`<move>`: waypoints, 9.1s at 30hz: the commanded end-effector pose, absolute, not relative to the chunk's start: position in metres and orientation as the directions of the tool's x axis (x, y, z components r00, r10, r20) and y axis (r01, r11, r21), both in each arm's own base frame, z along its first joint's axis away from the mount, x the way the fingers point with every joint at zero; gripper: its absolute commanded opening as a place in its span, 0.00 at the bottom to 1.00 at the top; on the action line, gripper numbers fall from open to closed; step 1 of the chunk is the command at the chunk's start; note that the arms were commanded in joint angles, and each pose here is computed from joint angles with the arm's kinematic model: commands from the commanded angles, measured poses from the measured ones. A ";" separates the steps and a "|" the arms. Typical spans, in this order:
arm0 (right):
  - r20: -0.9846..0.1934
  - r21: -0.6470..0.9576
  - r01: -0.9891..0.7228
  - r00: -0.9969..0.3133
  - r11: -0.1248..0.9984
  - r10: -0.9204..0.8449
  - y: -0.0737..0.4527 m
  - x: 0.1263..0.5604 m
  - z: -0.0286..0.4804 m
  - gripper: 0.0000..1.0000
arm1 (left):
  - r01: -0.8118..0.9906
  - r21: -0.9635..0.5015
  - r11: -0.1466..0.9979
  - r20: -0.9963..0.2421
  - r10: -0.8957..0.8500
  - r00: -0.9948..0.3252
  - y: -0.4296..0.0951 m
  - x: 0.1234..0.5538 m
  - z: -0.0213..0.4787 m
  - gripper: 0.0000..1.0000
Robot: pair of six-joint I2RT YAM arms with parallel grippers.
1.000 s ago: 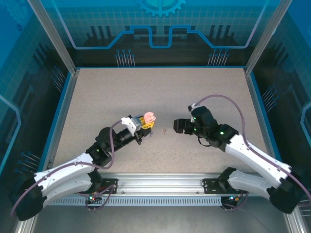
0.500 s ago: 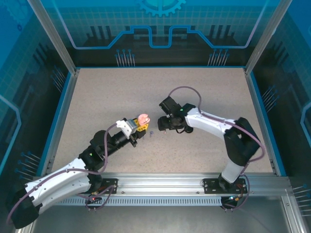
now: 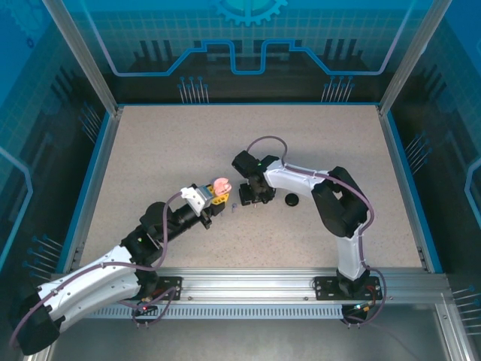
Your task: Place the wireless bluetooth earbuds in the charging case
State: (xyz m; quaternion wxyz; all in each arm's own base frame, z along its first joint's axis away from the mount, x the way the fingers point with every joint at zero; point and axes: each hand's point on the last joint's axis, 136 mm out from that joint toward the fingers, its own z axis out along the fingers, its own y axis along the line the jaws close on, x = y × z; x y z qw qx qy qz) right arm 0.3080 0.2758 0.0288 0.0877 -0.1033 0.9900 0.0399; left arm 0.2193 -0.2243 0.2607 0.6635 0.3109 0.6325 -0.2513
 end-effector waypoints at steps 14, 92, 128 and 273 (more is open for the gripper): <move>-0.106 0.037 -0.248 -0.964 0.968 -0.243 0.282 0.301 0.011 0.40 | 0.714 0.096 0.694 -0.995 0.055 0.080 -0.221 0.219 0.261 0.00; -0.936 -0.047 -0.941 -0.075 0.334 -0.344 0.295 0.178 0.335 0.23 | 0.948 -0.111 0.298 -0.989 -0.127 -0.076 -0.294 0.187 0.271 0.01; -0.905 -0.044 -0.956 -0.084 0.291 -0.416 0.316 0.180 0.308 0.23 | 0.952 -0.118 0.283 -0.987 -0.135 -0.083 -0.294 0.184 0.281 0.01; -0.619 0.423 -0.188 -0.774 0.887 0.131 0.115 0.231 0.193 1.00 | 0.397 -0.477 0.784 -0.568 0.069 -0.820 -0.326 0.300 0.098 0.51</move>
